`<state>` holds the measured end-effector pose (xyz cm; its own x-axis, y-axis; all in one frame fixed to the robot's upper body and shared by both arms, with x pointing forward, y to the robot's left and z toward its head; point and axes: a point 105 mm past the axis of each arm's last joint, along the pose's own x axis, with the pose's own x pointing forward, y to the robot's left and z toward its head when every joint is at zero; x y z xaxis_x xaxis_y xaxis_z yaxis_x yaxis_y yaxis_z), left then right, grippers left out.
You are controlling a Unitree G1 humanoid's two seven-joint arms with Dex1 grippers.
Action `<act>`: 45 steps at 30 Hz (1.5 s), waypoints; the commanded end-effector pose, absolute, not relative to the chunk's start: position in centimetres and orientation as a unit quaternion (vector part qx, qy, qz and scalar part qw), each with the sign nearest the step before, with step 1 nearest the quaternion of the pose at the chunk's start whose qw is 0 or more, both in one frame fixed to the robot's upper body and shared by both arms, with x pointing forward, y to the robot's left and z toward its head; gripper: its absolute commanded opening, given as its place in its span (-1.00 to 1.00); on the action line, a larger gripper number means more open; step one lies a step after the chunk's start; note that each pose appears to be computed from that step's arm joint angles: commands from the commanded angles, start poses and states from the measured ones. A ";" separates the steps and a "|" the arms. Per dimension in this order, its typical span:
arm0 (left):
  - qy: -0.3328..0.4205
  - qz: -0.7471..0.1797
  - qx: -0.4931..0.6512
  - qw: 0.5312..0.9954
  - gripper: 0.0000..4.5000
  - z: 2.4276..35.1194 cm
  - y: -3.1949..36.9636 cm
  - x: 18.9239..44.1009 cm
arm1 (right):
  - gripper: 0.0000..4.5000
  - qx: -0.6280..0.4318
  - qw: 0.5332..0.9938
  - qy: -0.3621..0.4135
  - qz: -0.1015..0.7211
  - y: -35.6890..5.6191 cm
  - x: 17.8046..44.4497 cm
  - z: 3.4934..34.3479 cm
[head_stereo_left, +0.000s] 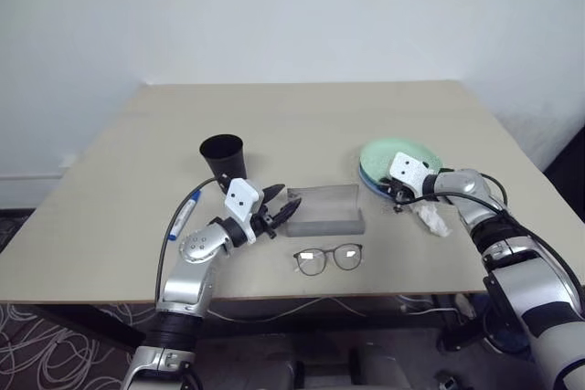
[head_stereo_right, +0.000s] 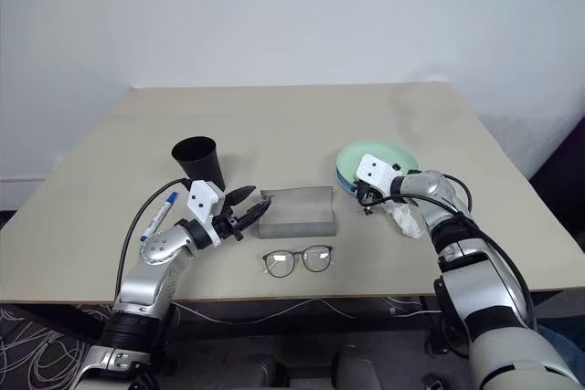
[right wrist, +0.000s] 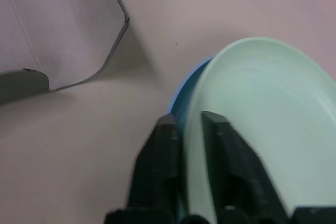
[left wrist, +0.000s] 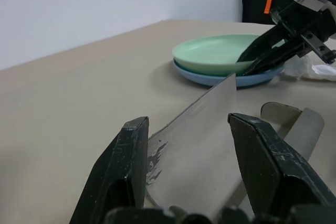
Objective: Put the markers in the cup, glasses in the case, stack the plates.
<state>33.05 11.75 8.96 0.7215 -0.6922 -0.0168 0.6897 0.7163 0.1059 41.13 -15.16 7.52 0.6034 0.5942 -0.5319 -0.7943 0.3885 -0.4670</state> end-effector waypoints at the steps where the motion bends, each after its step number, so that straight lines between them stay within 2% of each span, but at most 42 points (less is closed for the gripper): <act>1: -0.046 -0.372 0.062 0.925 0.12 10.8 11.7 33.4 | -0.09 -0.370 0.827 0.107 0.410 -15.2 42.0 9.8; 3: -0.046 -0.373 0.063 0.925 0.12 10.8 11.7 33.5 | 0.22 -0.370 0.828 0.102 0.409 -15.3 42.0 10.1; 7: -0.047 -0.376 0.062 0.923 0.12 10.8 11.5 33.5 | 0.22 -0.334 0.850 0.074 0.401 -15.8 42.2 12.5; 10: -0.047 -0.375 0.062 0.924 0.12 10.8 11.6 33.4 | 0.22 -0.300 0.858 0.082 0.409 -16.3 41.6 13.3; 16: -0.045 -0.374 0.061 0.924 0.12 10.7 11.6 33.3 | 0.22 -0.245 0.864 0.144 0.415 -18.4 38.5 13.1; 19: -0.044 -0.375 0.060 0.924 0.12 10.6 11.5 33.3 | 0.22 -0.251 0.859 0.184 0.407 -19.7 36.9 12.5; 26: -0.045 -0.379 0.058 0.922 0.12 10.6 11.2 33.5 | 0.22 -0.252 0.854 0.245 0.383 -22.3 35.1 11.1; 35: -0.046 -0.395 0.050 0.916 0.12 10.7 10.6 33.3 | 0.22 -0.232 0.871 0.291 0.320 -24.1 36.1 8.4; 39: -0.045 -0.414 0.039 0.908 0.12 10.8 10.3 32.9 | 0.22 -0.226 0.870 0.302 0.316 -24.2 36.2 7.4; 45: -0.015 -0.481 0.010 0.876 0.12 10.4 9.1 30.8 | 0.22 -0.212 0.872 0.310 0.315 -24.0 36.3 6.7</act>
<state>31.34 9.72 9.12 0.5801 -0.8144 -0.0154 0.8145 0.5800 0.0129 35.46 -24.15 5.31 0.5775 0.4138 -0.7038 -0.6848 0.7148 -0.1417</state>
